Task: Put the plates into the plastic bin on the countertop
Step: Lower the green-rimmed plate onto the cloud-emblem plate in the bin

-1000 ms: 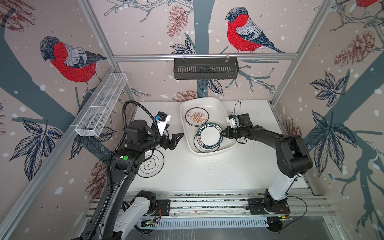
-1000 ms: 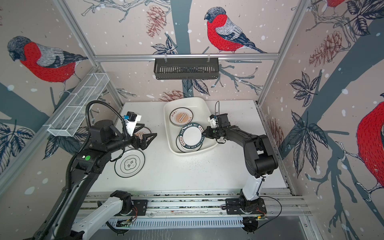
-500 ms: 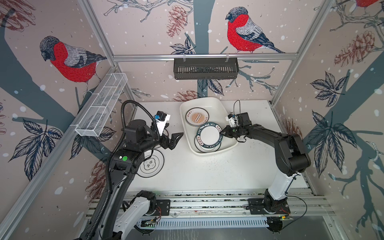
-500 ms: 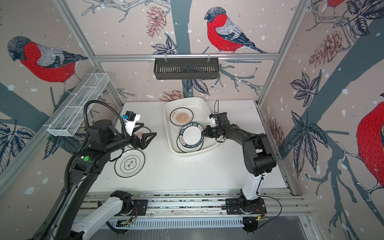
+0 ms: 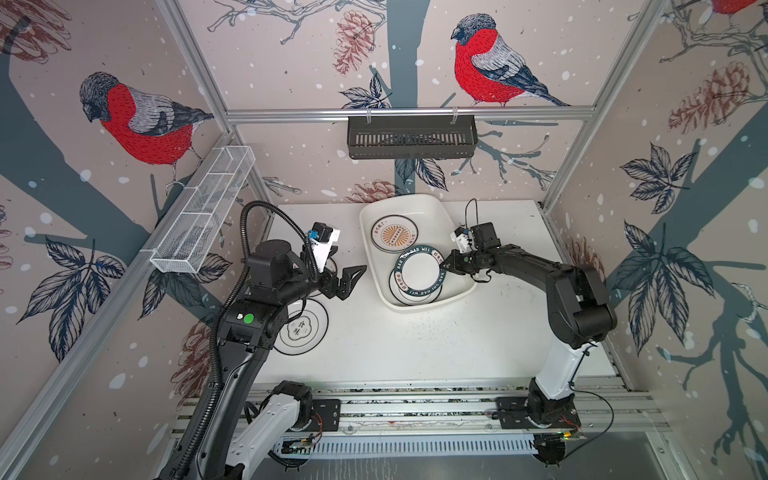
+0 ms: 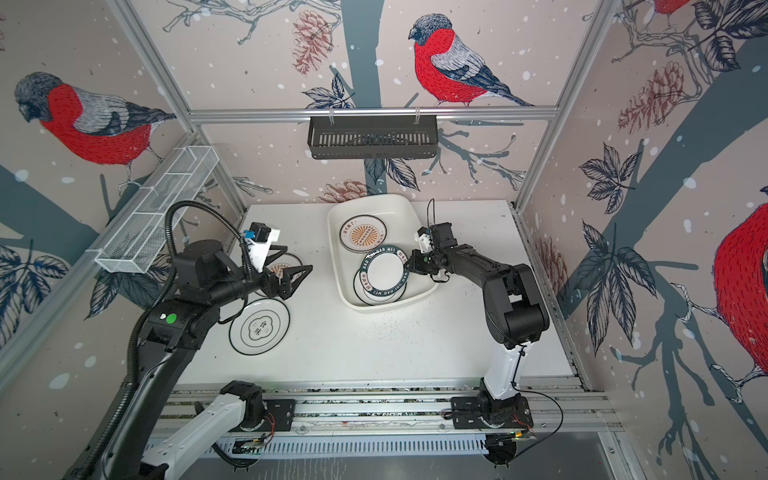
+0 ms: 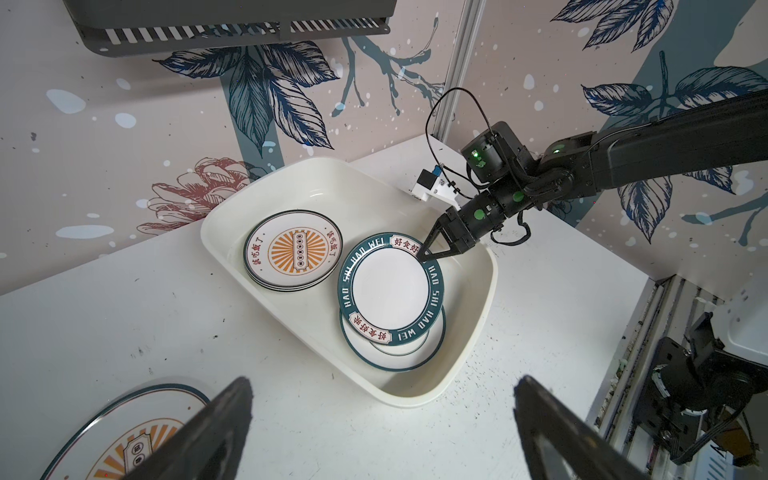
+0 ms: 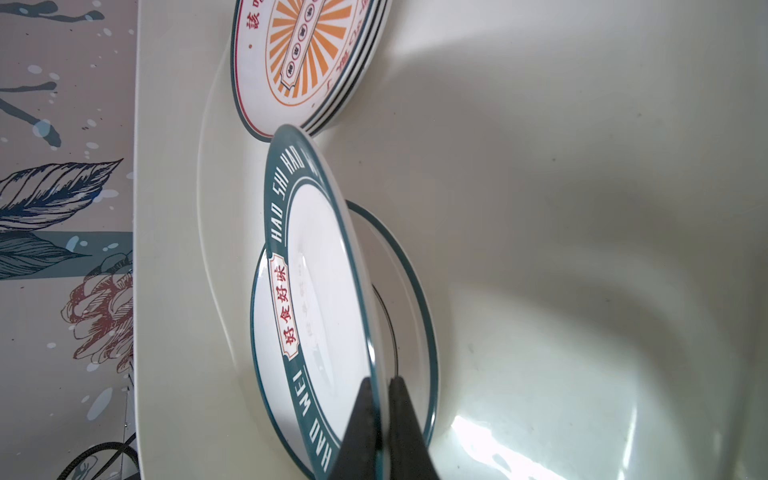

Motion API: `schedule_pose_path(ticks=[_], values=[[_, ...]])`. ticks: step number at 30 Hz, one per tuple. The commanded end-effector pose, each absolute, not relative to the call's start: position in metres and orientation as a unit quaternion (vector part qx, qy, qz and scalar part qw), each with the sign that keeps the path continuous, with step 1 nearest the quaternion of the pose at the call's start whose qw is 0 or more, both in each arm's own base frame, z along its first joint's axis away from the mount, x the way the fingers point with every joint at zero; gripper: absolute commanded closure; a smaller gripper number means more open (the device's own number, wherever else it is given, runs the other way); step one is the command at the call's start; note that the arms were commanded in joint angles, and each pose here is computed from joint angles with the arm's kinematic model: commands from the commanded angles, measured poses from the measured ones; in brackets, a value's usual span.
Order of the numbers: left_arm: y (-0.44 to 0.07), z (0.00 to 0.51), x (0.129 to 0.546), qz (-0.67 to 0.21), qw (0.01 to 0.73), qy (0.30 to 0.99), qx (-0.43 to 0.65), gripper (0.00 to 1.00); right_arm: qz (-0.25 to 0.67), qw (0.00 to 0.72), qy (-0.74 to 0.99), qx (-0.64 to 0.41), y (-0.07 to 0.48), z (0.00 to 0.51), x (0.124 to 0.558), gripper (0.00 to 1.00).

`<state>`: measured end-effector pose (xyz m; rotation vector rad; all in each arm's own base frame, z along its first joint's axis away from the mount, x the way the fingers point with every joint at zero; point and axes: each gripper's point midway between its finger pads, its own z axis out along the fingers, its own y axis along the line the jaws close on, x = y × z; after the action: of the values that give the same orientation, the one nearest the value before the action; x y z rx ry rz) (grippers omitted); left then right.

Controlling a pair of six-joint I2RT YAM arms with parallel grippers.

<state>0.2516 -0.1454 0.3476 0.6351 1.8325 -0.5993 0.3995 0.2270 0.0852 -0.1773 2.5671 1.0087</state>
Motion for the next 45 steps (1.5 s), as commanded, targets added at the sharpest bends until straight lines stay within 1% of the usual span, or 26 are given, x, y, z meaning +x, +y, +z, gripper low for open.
schedule_pose_path(ticks=[1, 14, 18, 36, 45], values=[[-0.148, 0.354, 0.250, -0.254, 0.537, 0.756, 0.275, 0.03, 0.359, 0.195, 0.910, -0.068, 0.230, 0.088, 0.404, 0.94], [-0.148, 0.354, 0.250, -0.255, 0.537, 0.755, 0.276, 0.03, 0.351, 0.182, 0.916, -0.062, 0.227, 0.075, 0.402, 0.89], [-0.148, 0.353, 0.250, -0.255, 0.537, 0.755, 0.276, 0.03, 0.347, 0.183, 0.918, -0.059, 0.225, 0.072, 0.403, 0.86], [-0.148, 0.352, 0.250, -0.254, 0.538, 0.754, 0.277, 0.03, 0.340, 0.170, 0.923, -0.055, 0.221, 0.059, 0.399, 0.83], [-0.149, 0.352, 0.251, -0.256, 0.537, 0.754, 0.278, 0.03, 0.332, 0.168, 0.927, -0.050, 0.219, 0.058, 0.398, 0.79]])
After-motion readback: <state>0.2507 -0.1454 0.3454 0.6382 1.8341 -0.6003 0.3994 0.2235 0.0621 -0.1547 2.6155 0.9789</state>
